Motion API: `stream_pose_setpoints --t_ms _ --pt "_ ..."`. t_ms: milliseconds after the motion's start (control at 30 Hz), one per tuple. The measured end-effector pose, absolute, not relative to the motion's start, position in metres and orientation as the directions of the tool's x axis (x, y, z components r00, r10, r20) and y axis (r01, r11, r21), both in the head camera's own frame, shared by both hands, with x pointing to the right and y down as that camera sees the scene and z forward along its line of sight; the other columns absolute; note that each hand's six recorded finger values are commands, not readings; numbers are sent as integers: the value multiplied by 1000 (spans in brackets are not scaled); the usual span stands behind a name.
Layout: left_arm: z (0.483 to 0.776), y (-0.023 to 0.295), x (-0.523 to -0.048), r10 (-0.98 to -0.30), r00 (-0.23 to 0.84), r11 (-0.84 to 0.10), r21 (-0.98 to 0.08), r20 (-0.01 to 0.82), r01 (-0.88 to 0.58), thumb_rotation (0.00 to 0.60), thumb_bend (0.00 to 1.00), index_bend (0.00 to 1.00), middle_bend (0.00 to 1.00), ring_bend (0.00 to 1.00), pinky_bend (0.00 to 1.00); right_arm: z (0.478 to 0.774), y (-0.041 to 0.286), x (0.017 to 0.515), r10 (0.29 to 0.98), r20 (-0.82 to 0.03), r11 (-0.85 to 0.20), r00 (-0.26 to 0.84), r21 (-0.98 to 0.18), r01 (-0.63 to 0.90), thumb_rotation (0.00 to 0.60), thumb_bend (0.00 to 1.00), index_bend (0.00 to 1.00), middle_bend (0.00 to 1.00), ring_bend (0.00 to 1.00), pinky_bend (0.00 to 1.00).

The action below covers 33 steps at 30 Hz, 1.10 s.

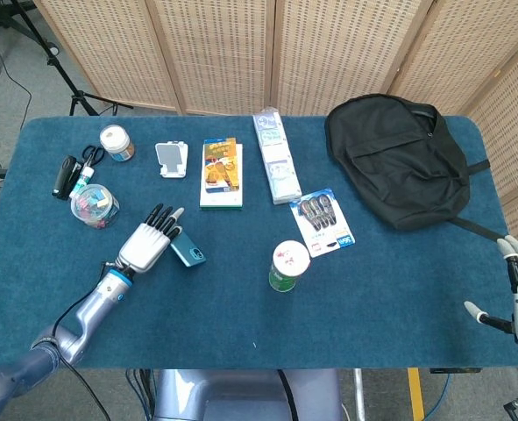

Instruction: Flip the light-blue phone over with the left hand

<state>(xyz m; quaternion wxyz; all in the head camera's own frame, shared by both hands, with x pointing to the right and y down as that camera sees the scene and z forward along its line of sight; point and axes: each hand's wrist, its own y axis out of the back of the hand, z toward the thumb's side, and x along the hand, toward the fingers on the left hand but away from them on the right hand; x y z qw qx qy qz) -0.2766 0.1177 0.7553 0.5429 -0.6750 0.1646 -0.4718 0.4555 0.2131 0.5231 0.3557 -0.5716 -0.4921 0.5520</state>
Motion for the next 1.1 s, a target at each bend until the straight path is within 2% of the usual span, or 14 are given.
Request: stream_pose_setpoints --t_ms 167,233,400,467,667,733,867,900,1100 --pt "747 101 -261 -747 511 -318 -903 426 287 600 830 429 0 0 0 524 213 455 954 -286 -268 -93 -948 170 600 0 29 0 0 0" --pt "746 96 -255 -750 512 -314 -906 420 283 600 797 359 0 0 0 525 213 455 953 -289 -271 -92 -948 169 600 0 29 0 0 0" --pt "744 87 -233 -760 519 -304 -920 391 248 600 705 76 0 0 0 527 214 455 950 -298 -280 -92 -945 168 600 0 28 0 0 0" --pt "741 85 -227 -769 519 -297 -927 373 227 600 661 15 0 0 0 527 214 455 950 -299 -281 -93 -945 168 600 0 28 0 0 0" --pt "722 82 -224 -803 519 -273 -955 294 119 600 519 0 0 0 0 525 214 457 950 -298 -278 -96 -944 175 600 0 29 0 0 0" --pt "714 83 -228 -812 513 -273 -958 277 84 600 438 0 0 0 0 524 214 457 950 -296 -277 -94 -944 177 600 0 28 0 0 0" --pt "697 88 -246 -834 486 -294 -956 262 11 600 44 0 0 0 0 523 215 456 951 -294 -275 -93 -944 182 600 0 28 0 0 0" --pt "693 89 -251 -837 478 -301 -953 266 2 600 4 0 0 0 0 522 215 456 951 -294 -275 -91 -944 183 600 0 28 0 0 0" --pt "660 106 -316 -867 382 -367 -929 320 -53 600 0 0 0 0 0 518 217 452 954 -288 -270 -78 -944 191 600 0 28 0 0 0"
